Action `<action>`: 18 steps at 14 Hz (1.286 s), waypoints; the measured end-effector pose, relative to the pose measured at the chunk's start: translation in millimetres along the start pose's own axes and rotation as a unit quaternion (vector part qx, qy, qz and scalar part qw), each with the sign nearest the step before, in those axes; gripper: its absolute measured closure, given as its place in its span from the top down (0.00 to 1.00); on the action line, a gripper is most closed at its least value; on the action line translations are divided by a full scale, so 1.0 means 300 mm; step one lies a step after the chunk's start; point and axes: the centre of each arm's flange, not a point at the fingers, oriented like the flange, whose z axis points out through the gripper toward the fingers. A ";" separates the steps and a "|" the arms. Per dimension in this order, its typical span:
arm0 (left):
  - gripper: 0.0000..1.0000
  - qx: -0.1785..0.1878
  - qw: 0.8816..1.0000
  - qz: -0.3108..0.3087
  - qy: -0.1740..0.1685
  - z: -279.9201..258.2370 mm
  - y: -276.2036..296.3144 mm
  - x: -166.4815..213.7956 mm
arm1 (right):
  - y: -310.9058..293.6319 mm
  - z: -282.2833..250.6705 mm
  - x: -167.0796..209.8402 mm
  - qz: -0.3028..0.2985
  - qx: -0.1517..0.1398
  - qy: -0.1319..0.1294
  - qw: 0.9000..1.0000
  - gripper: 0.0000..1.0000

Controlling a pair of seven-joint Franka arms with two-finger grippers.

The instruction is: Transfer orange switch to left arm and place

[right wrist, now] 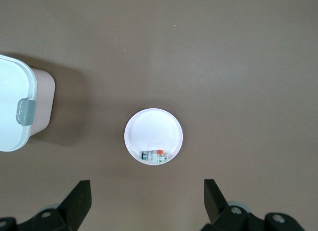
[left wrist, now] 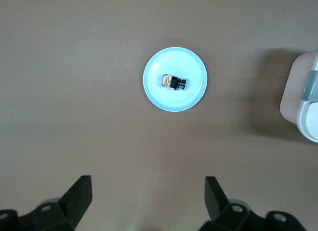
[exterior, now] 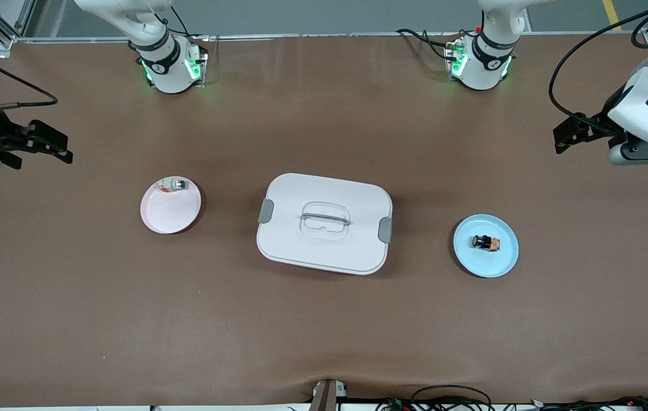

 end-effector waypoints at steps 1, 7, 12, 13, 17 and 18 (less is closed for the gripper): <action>1.00 0.000 1.000 0.001 0.001 -0.002 -0.005 -0.001 | 0.000 0.000 0.000 0.000 0.000 0.000 1.000 1.00; 1.00 -0.001 1.000 0.009 0.002 -0.004 -0.012 -0.001 | 0.005 -0.002 0.001 0.001 0.000 0.002 1.000 1.00; 1.00 -0.001 1.000 0.018 0.010 -0.020 -0.013 0.002 | 0.001 -0.002 0.002 0.000 0.000 0.003 1.000 1.00; 1.00 -0.002 1.000 0.018 0.012 -0.028 -0.013 0.002 | 0.001 -0.002 0.002 0.000 0.000 0.004 1.000 1.00; 1.00 -0.002 1.000 0.011 0.020 -0.053 -0.038 0.001 | 0.000 -0.002 0.003 0.000 0.000 0.004 1.000 1.00; 1.00 -0.002 1.000 0.008 0.020 -0.057 -0.050 -0.001 | 0.000 -0.003 0.004 0.000 -0.001 0.005 1.000 1.00</action>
